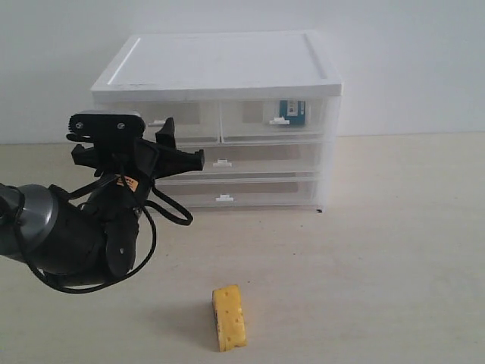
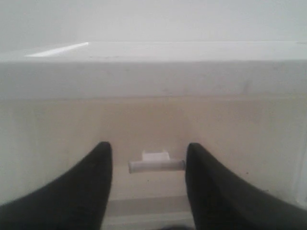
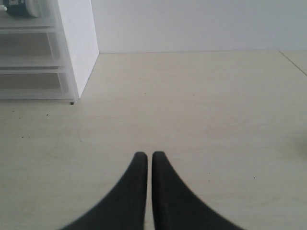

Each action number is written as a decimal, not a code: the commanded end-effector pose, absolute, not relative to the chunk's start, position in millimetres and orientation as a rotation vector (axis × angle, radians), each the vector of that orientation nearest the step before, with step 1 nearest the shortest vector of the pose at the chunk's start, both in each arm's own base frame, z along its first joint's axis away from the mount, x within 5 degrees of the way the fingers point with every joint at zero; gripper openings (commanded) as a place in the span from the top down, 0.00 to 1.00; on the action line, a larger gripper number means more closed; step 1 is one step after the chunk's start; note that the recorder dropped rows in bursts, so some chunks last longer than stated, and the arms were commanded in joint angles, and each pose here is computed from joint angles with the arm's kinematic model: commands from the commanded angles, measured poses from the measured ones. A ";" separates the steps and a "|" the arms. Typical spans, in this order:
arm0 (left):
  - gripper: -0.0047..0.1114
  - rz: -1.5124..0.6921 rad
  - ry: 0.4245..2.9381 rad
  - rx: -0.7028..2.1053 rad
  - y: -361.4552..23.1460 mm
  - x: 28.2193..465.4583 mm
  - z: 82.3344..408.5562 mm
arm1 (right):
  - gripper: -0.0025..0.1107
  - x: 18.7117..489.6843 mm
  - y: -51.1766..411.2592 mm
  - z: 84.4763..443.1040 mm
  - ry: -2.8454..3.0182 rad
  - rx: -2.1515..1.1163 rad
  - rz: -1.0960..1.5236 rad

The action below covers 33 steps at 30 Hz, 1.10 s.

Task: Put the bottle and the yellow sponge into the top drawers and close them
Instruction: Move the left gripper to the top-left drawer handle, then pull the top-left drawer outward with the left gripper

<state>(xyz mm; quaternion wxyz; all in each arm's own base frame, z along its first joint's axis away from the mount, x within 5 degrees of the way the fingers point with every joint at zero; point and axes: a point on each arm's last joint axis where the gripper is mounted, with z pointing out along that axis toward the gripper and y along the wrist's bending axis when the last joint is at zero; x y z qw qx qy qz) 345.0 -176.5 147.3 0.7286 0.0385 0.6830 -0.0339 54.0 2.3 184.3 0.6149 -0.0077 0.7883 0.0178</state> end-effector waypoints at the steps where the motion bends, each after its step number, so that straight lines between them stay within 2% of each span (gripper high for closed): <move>1: 0.85 -0.080 1.478 0.062 -175.5 345.7 154.3 | 0.97 53.9 2.2 184.1 1.806 -0.015 0.040; 2: 0.92 -0.080 1.478 0.062 -175.5 345.7 154.3 | 0.97 53.9 2.2 184.1 1.805 -0.022 0.034; 10: 0.92 -0.070 1.500 0.063 -173.8 338.0 151.3 | 0.97 53.9 2.2 184.1 1.805 -0.022 0.034; 23: 0.92 -0.105 1.522 0.060 -172.2 293.7 170.1 | 0.97 53.9 2.2 184.1 1.805 -0.022 0.034; 33: 0.92 -0.126 1.571 0.079 -177.5 263.5 166.5 | 0.97 53.9 2.2 184.1 1.805 -0.020 0.036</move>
